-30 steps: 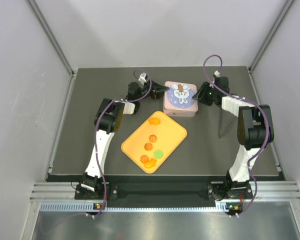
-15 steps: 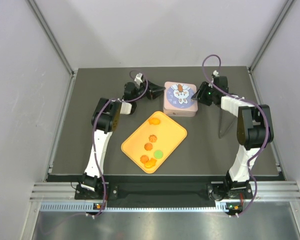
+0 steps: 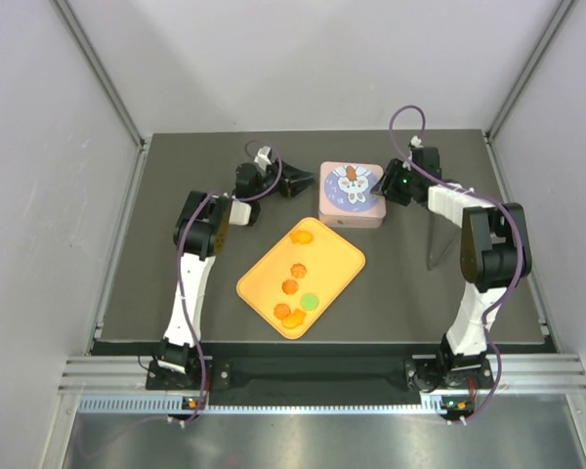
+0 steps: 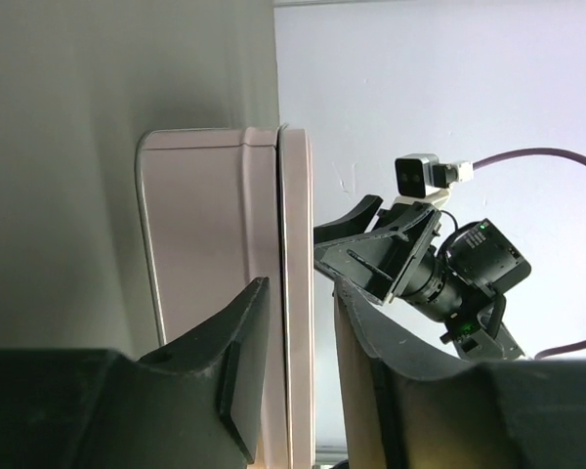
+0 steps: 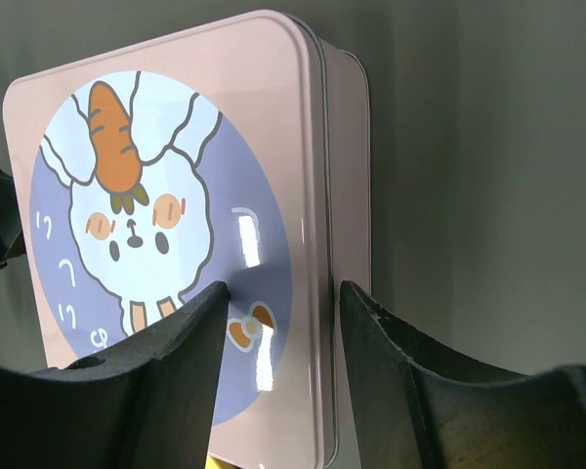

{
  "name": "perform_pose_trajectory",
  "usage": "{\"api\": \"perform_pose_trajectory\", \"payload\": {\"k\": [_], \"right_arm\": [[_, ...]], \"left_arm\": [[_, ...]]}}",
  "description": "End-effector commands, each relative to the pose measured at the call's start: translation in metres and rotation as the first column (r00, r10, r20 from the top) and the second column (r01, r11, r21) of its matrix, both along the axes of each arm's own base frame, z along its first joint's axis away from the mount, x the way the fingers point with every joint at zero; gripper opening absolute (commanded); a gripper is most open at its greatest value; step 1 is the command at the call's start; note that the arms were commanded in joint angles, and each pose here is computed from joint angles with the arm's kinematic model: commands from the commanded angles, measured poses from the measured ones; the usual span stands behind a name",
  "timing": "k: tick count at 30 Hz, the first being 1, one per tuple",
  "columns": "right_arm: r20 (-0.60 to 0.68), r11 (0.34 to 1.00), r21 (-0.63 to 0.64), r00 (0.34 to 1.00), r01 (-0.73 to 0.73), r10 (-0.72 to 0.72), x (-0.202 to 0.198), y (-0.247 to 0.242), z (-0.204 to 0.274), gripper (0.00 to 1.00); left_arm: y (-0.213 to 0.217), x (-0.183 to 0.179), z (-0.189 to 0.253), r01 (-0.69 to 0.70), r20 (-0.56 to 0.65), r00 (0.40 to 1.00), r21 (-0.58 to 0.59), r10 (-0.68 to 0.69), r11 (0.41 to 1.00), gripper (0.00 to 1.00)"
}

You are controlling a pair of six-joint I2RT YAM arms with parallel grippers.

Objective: Pack the cookies

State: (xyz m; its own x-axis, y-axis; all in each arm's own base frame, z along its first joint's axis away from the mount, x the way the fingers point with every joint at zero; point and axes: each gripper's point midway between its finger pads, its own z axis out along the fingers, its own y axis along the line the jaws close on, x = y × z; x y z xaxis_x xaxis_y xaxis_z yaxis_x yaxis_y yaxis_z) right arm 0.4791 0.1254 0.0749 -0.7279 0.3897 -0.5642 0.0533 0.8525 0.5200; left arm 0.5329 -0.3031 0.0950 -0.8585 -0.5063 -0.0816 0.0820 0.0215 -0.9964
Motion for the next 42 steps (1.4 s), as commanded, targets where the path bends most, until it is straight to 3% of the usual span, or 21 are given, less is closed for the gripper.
{"api": "perform_pose_trajectory", "payload": {"k": [1, 6, 21, 28, 42], "right_arm": [[-0.025, 0.998, -0.048, 0.999, -0.034, 0.033, -0.003, 0.008, -0.006, 0.50], [-0.031, 0.997, -0.069, 0.999, -0.040, 0.038, -0.003, 0.009, -0.006, 0.52], [-0.041, 0.989, -0.135, 0.998, -0.058, 0.053, -0.003, 0.019, -0.006, 0.60], [-0.037, 0.984, -0.159, 0.997, -0.074, 0.069, -0.002, 0.027, -0.003, 0.63], [-0.056, 0.964, -0.245, 0.994, -0.102, 0.091, -0.004, 0.033, -0.006, 0.71]], "left_arm": [[0.008, -0.002, 0.047, -0.007, 0.129, 0.992, 0.007, 0.006, 1.000, 0.41], [0.010, -0.004, 0.047, -0.014, 0.142, 0.990, 0.057, 0.006, 0.998, 0.56], [0.007, -0.020, 0.008, 0.003, 0.111, 0.992, 0.417, -0.054, 0.909, 0.58], [-0.004, -0.033, 0.007, 0.020, 0.133, 0.987, 0.444, -0.088, 0.896, 0.62], [0.002, -0.036, 0.011, -0.043, 0.142, 0.990, 0.425, -0.019, 0.904, 0.65]]}}
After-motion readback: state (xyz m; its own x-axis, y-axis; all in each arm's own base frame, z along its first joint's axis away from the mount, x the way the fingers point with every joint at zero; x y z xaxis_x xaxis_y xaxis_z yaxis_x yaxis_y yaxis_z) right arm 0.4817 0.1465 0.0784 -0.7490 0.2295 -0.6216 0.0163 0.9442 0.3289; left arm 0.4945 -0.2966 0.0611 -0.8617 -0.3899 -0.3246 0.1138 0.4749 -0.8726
